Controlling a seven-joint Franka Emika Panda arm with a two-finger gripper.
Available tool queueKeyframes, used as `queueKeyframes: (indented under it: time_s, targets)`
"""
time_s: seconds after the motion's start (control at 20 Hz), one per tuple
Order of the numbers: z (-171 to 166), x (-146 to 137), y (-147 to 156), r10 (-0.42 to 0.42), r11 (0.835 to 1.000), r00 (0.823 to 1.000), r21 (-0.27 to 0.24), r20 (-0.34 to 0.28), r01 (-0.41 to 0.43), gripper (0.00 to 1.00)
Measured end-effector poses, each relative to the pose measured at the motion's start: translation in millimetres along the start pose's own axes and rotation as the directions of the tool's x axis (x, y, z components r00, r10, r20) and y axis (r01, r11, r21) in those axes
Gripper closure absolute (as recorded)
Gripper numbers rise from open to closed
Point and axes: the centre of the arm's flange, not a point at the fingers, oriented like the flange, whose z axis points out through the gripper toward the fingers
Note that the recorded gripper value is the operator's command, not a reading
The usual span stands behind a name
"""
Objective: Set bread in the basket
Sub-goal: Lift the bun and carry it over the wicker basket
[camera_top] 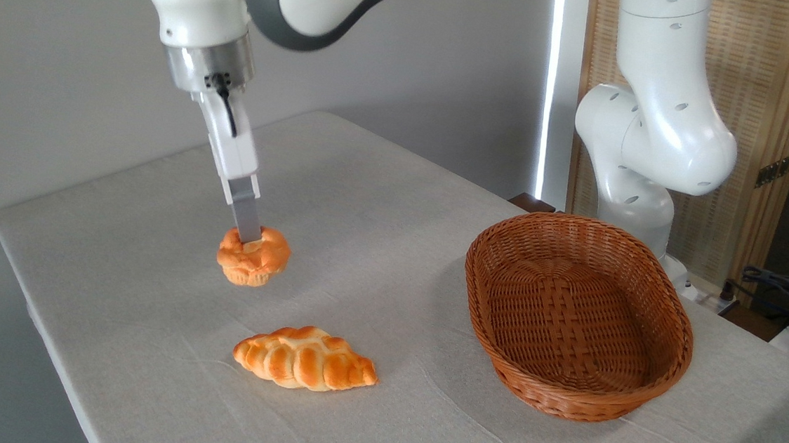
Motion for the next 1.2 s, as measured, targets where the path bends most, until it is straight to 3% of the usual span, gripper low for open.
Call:
queueKeyframes:
  time_s: [0.15, 0.25, 0.45, 0.8, 1.05, 1.2]
  targets:
    - [-27.3, -24.3, 4.9, 0.03, 0.999, 0.999, -0.013, 0.024, -0.029, 0.99]
    - [-39.5, -50.2, 12.1, 0.068, 0.997, 0.996, -0.049, 0.057, -0.065, 0.99]
    - [-38.0, -95.1, 47.8, 0.113, 0.989, 0.988, -0.103, 0.101, -0.102, 0.97]
    - [-21.3, -224.6, 123.2, 0.131, 0.982, 0.989, -0.146, 0.071, -0.12, 0.96]
    - [9.9, -252.3, 141.7, 0.125, 0.98, 0.983, -0.172, 0.132, -0.102, 0.95]
    - [24.9, -258.5, 143.9, 0.126, 0.976, 0.98, -0.195, 0.152, -0.095, 0.84]
